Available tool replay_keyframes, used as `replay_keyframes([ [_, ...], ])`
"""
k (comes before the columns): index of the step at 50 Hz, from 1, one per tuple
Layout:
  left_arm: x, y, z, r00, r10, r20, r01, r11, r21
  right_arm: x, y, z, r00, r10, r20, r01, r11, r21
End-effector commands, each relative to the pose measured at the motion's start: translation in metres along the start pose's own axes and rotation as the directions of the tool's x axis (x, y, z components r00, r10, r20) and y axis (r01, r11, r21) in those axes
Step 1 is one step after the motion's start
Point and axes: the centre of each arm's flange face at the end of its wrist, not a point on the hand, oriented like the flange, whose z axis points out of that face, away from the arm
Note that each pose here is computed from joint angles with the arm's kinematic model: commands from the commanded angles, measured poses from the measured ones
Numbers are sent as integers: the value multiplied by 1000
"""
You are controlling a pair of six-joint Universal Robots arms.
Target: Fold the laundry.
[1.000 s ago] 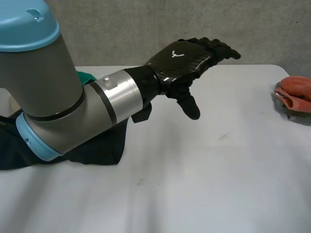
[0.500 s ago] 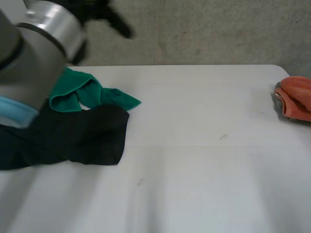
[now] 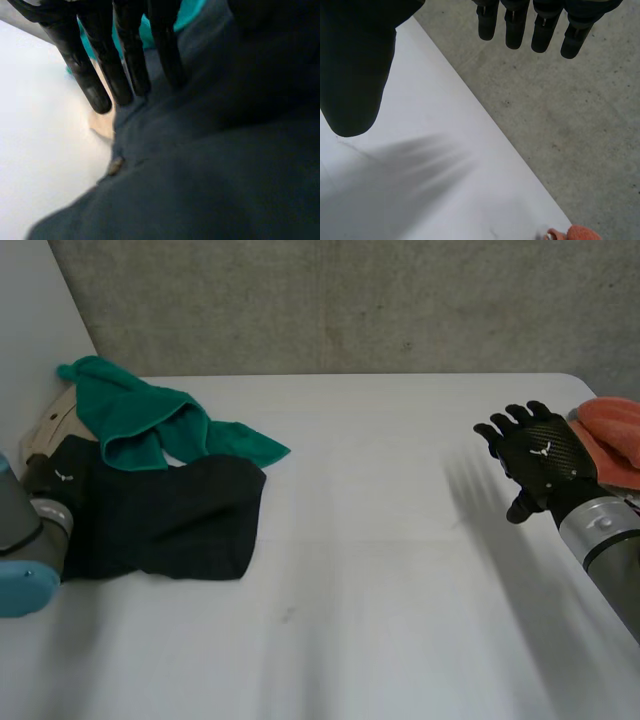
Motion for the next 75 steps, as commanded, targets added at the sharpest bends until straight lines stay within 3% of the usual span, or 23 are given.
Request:
replay_keyframes([
  [1, -2, -20, -6, 1000, 2, 16, -3, 999, 50, 6, -4, 1, 1000, -3, -20, 4, 1000, 14],
  [6, -40, -94, -49, 986, -131, 99, 99, 954, 283, 11, -8, -2, 998, -7, -60, 7, 1000, 7],
  [10, -68, -148, -88, 951, -300, 75, 233, 853, 466, 17, -10, -3, 995, -7, -98, 7, 1000, -2],
  [12, -74, -168, -109, 918, -396, -2, 338, 781, 526, 18, -11, -4, 994, -11, -107, 11, 1000, -1],
  [15, -59, -187, -136, 894, -418, -158, 432, 717, 546, 19, -12, -4, 994, -8, -109, 8, 1000, -1],
  [21, -35, -180, -140, 899, -372, -232, 438, 757, 485, 16, -10, -6, 995, -3, -99, 2, 1000, -8],
  [25, -16, -158, -125, 910, -330, -250, 406, 829, 384, 16, -9, -5, 995, -4, -96, 4, 1000, -7],
  [26, -14, -141, -118, 921, -303, -243, 371, 874, 314, 16, -9, -5, 996, -4, -94, 3, 1000, -8],
  [31, -11, -88, -99, 943, -241, -230, 274, 954, 122, 15, -8, -5, 996, -8, -92, 7, 1000, -8],
  [36, 11, -55, -79, 944, -216, -249, 235, 971, 45, 13, -7, -5, 996, -8, -84, 7, 1000, -12],
  [44, 27, -40, -54, 954, -206, -220, 224, 972, 65, 10, -5, -6, 997, -8, -79, 6, 1000, -22],
  [51, 21, -67, -52, 961, -213, -178, 246, 951, 189, 10, -2, -7, 997, -6, -79, 3, 1000, -30],
  [53, 16, -96, -65, 956, -231, -182, 276, 920, 280, 10, -2, -7, 997, -6, -83, 3, 999, -33],
  [56, 8, -134, -89, 938, -276, -210, 339, 858, 386, 12, -3, -7, 996, -6, -90, 4, 1000, -28],
  [57, 4, -156, -106, 919, -310, -242, 389, 808, 443, 13, -5, -7, 996, -8, -94, 6, 1000, -22],
  [59, 3, -174, -123, 897, -336, -286, 437, 761, 480, 15, -6, -7, 995, -10, -99, 9, 1000, -17],
  [61, 7, -198, -150, 859, -358, -366, 507, 692, 515, 18, -9, -7, 994, -11, -109, 10, 1000, -8],
  [64, 21, -213, -176, 816, -352, -458, 566, 647, 511, 24, -9, -6, 992, -13, -129, 12, 1000, -10],
  [65, 33, -219, -191, 788, -338, -515, 595, 637, 491, 29, -9, -6, 989, -15, -147, 13, 1000, -16],
  [68, 66, -218, -211, 746, -294, -597, 611, 658, 440, 34, -7, -5, 986, -15, -167, 11, 1000, -24],
  [75, 160, -198, -220, 687, -176, -705, 526, 790, 316, 39, -6, -4, 983, -11, -185, 5, 999, -34],
])
